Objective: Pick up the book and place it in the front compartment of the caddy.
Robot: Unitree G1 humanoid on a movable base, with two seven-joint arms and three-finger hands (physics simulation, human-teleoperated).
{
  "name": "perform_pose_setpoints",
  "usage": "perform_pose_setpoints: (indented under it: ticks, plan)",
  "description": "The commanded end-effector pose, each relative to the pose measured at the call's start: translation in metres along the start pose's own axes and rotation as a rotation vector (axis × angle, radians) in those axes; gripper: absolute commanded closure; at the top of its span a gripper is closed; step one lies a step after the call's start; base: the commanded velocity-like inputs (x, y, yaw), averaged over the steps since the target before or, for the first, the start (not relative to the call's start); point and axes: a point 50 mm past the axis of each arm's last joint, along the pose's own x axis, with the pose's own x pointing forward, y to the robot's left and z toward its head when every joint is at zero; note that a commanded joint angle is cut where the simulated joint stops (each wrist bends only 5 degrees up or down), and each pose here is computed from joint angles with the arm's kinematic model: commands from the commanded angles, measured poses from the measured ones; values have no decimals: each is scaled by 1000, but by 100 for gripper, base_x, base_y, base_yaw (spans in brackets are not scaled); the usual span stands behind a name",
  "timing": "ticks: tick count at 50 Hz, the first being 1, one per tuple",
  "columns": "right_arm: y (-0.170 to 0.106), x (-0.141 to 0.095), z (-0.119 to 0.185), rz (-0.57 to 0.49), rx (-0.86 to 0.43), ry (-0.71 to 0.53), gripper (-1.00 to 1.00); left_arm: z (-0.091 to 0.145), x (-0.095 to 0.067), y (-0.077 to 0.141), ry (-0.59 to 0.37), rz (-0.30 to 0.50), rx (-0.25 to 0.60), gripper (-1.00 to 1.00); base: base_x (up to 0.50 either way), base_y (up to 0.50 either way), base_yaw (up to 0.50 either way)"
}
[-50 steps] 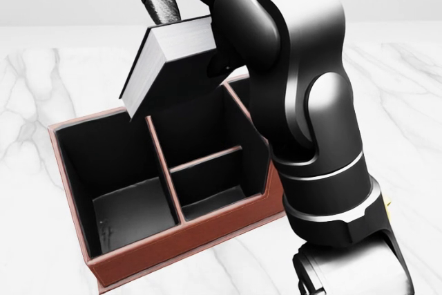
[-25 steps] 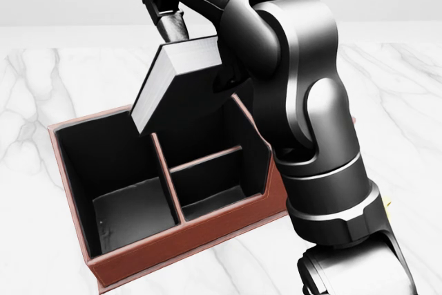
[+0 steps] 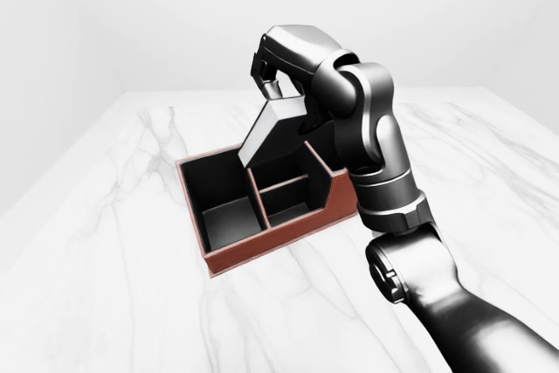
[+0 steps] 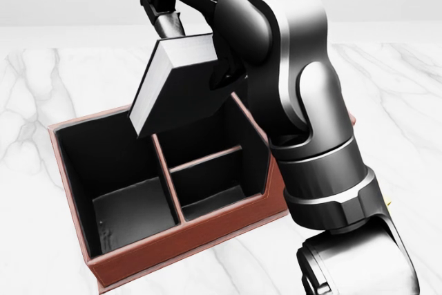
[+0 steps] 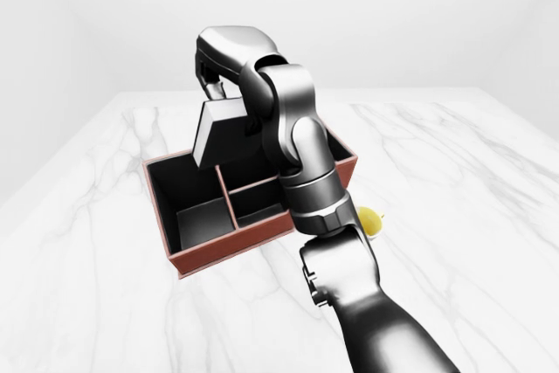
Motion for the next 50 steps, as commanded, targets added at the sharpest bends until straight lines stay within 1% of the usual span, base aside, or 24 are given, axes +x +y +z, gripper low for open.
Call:
perform_pose_setpoints:
  ticks: [1,11,17,25,30,31,34,37,46,50]
  plan:
    - [-3,7,-4,22,14,15,100,0,-1,2,2,4,-2,-100,0,0,0]
    - [8,7,-6,53,45,10,100,0,-4,5,6,13,2,-100,0,0,0]
    - [5,6,-3,37,44,-5,100,-2,-5,6,10,13,4,-100,0,0,0]
    - [2,4,-10,31,32,21,100,0,-5,7,5,17,3,-100,0,0,0]
    - [2,1,-8,16,22,16,100,-1,-5,5,4,13,-1,-100,0,0,0]
    - [2,1,-10,-2,8,28,100,0,-5,4,4,12,-1,-100,0,0,0]
    - [4,1,-9,-1,12,28,100,1,-5,5,3,14,-1,-100,0,0,0]
    - [0,3,-12,-32,16,38,100,2,-6,5,1,14,1,-100,0,0,0]
    - [0,-1,-10,-67,-35,55,100,-1,-6,5,4,14,-1,-100,0,0,0]
    - [4,-4,-7,-76,-50,57,100,-1,-6,6,6,17,-3,-100,0,0,0]
